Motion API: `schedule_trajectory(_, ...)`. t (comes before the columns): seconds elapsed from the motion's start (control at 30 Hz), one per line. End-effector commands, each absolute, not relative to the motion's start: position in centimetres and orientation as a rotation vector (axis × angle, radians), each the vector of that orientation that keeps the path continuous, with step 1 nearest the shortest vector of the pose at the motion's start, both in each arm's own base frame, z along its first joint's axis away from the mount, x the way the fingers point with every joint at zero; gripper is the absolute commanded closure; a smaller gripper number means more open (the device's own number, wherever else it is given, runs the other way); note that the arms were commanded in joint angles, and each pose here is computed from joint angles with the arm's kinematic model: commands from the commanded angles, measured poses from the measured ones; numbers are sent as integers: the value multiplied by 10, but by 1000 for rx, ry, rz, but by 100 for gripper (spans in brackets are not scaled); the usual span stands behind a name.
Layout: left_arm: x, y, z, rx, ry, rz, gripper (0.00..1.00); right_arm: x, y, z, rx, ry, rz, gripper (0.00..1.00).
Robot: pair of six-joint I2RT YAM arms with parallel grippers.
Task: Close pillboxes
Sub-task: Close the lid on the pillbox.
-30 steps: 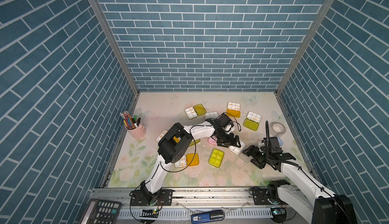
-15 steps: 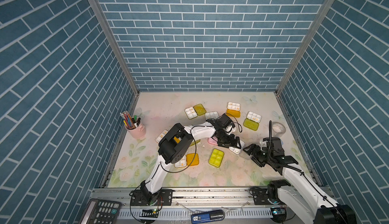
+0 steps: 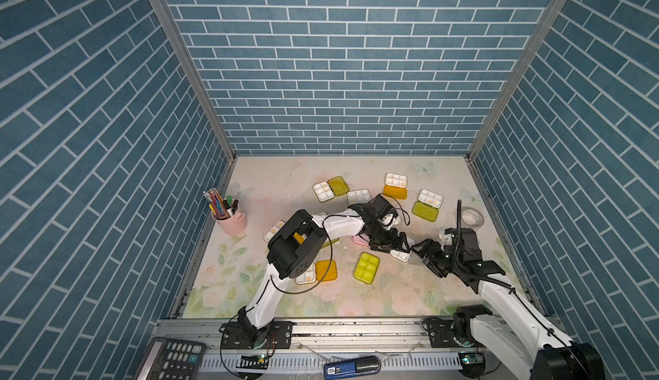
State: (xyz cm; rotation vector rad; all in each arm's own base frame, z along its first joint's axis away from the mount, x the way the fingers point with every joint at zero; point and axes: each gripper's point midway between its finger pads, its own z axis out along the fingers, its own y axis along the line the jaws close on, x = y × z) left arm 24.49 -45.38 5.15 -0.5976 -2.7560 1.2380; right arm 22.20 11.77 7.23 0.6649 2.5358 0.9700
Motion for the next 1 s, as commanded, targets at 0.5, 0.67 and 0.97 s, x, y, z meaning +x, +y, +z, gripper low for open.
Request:
schedule_trajectory(0.5, 301, -406, 111, -336, -2894, 1424, 9, 254, 125, 100, 504, 2549, 935, 29)
schedule_trajectory(0.67, 302, -406, 110, -329, -2888, 1417, 9, 262, 134, 106, 472, 2558, 945, 29)
schedule_trajectory(0.97, 305, -401, 109, -311, -2901, 1408, 9, 279, 163, 96, 403, 2600, 963, 31)
